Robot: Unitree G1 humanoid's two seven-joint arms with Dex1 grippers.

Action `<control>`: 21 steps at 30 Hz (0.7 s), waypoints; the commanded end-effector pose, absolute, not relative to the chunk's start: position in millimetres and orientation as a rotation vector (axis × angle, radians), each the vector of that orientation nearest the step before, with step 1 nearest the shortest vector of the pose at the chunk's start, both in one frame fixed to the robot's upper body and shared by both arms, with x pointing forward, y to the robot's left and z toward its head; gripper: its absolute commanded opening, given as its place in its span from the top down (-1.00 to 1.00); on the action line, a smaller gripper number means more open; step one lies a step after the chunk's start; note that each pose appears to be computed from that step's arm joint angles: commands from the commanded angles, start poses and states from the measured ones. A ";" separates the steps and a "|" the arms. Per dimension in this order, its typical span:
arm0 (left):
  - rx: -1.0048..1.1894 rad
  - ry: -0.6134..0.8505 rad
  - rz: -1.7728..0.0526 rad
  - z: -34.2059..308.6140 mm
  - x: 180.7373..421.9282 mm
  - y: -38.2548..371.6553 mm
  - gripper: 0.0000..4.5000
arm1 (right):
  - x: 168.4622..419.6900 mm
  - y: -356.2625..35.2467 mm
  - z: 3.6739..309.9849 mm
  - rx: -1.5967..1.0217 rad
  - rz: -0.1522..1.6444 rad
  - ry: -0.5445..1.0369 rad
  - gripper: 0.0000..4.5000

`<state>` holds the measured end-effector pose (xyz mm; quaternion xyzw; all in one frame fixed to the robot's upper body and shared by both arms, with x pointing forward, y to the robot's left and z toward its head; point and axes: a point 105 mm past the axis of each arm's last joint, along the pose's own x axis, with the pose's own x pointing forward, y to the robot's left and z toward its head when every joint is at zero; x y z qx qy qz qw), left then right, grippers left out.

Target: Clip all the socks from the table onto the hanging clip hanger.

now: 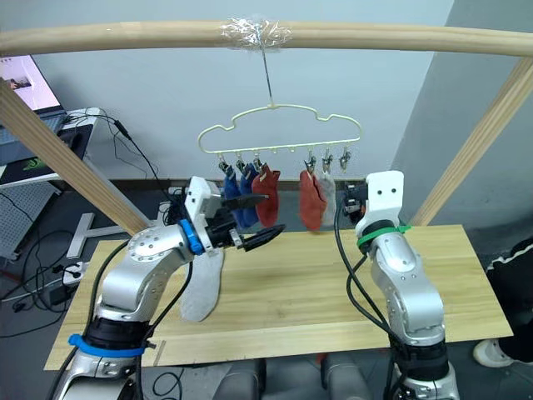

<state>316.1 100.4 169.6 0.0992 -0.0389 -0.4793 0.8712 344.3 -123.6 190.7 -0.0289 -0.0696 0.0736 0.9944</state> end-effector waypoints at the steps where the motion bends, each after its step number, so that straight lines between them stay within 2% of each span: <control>1: 0.226 -0.154 -1.019 186.7 305.8 97.0 -1.00 | 351.2 -122.3 204.7 -0.068 0.135 -0.208 0.03; 21: 0.230 -0.230 -0.984 210.6 304.4 90.9 -1.00 | 398.3 -114.6 202.3 -0.097 0.106 -0.208 0.03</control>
